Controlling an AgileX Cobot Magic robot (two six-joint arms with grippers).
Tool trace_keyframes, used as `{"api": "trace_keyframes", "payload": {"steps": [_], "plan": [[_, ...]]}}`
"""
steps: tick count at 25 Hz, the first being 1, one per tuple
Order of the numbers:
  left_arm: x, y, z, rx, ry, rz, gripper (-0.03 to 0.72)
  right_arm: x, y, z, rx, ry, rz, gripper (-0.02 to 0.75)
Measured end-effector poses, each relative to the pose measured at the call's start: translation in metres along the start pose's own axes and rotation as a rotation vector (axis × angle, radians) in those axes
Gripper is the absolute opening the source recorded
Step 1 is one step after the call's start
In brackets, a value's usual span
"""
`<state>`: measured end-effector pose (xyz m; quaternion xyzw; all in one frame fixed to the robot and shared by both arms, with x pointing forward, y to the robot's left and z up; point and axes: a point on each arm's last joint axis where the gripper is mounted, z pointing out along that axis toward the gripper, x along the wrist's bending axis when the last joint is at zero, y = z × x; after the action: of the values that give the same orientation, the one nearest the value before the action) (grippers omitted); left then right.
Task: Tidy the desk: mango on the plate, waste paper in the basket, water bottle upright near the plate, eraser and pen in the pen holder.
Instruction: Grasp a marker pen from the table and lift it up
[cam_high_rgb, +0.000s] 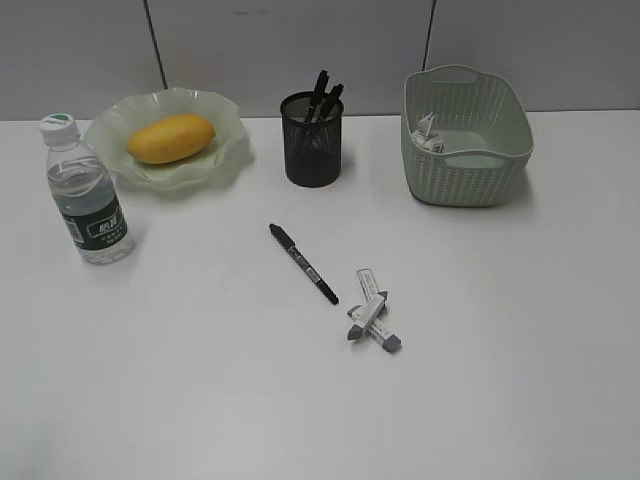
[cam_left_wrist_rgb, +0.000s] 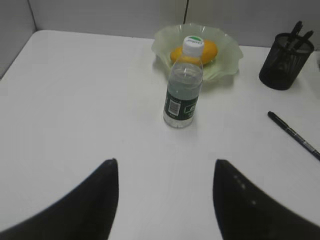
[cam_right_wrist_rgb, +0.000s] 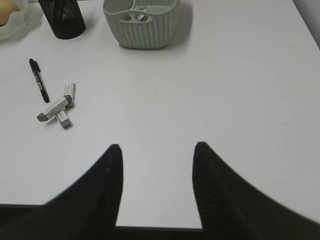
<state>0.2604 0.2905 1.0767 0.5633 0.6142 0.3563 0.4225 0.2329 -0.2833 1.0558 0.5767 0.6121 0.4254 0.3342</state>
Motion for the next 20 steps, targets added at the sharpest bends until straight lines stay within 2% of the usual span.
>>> {"api": "trace_keyframes", "payload": {"steps": [5,13,20], "plan": [[-0.002,-0.005,-0.010,-0.036,-0.009,0.006,0.445,0.000,0.000,0.000,0.000,0.000,0.000,0.375],[0.000,-0.020,-0.008,0.111,-0.006,0.038,0.432,0.000,0.000,0.000,0.000,0.000,0.000,0.375],[0.000,-0.022,-0.010,0.123,-0.086,0.081,0.424,0.000,0.000,0.000,0.000,0.000,0.000,0.375]]}}
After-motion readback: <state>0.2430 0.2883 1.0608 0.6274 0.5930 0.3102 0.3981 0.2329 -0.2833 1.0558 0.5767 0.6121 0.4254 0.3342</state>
